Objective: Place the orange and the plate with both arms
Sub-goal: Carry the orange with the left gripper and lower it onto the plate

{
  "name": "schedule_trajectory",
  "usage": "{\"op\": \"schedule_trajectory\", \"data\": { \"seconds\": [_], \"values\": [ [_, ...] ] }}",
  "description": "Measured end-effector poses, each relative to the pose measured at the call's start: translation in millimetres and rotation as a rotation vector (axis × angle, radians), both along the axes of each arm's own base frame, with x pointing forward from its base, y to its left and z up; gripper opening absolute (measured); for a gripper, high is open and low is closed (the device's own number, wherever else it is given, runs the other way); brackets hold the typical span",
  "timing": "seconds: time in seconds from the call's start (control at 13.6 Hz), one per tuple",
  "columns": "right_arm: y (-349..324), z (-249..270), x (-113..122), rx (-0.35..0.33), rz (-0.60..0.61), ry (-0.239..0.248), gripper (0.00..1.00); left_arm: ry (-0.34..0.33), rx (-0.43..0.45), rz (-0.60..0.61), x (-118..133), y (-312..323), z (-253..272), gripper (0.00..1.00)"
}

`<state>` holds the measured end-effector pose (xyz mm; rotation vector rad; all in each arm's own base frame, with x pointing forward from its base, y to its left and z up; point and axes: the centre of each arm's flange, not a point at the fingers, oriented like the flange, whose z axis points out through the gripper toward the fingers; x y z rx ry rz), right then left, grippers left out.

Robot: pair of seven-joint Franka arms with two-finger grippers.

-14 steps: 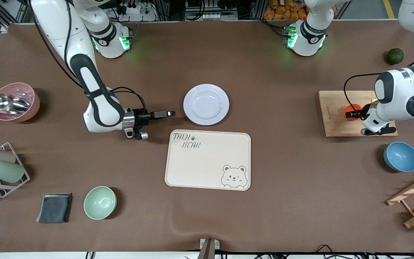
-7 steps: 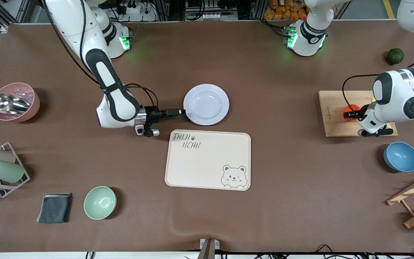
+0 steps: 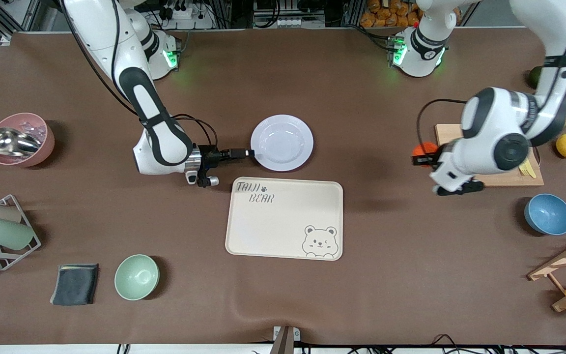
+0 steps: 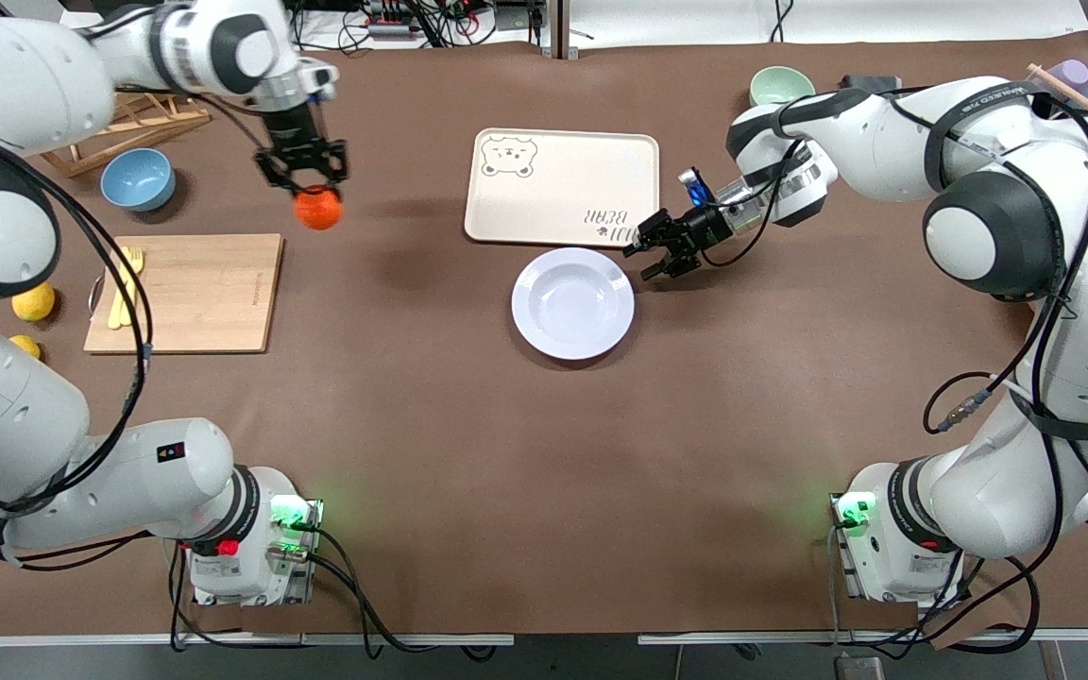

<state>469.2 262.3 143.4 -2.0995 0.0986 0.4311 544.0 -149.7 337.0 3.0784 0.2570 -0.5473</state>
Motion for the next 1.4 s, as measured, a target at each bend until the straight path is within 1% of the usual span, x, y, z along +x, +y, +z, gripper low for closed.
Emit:
{"op": "schedule_trajectory", "data": {
  "seconds": [0.29,0.52,0.66,0.81,0.88,1.11,1.25,1.4],
  "values": [
    [3.0,-6.1,-4.8,-0.001,0.016,-0.003,0.7,0.043,0.007,0.113,-29.4,-119.8,-2.7,0.67],
    [0.2,-11.4,-5.1,-0.005,0.016,-0.001,0.7,0.045,0.04,0.187,-56.5,-188.6,-20.0,0.67],
    [-12.4,-8.6,3.6,0.011,0.001,0.004,0.7,0.046,0.053,0.223,-74.0,-221.0,-33.1,0.67],
    [-36.3,-3.2,14.2,0.056,-0.012,0.037,0.7,0.045,0.065,0.269,-90.0,-248.1,-44.8,0.67],
    [-46.3,-1.3,18.3,0.062,-0.017,0.045,0.7,0.043,0.068,0.292,-96.4,-259.0,-50.2,0.67],
    [-53.8,0.6,22.2,0.061,-0.019,0.053,0.7,0.036,0.055,0.368,-107.2,-290.9,-63.8,0.67],
    [-49.0,0.7,20.2,0.062,-0.01,0.056,0.7,0.051,0.052,0.427,-107.0,-314.7,-68.4,0.67],
    [-46.0,0.7,18.9,0.061,-0.004,0.056,0.7,0.07,0.053,0.461,-110.3,-337.6,-77.5,0.67]
  ]
}}
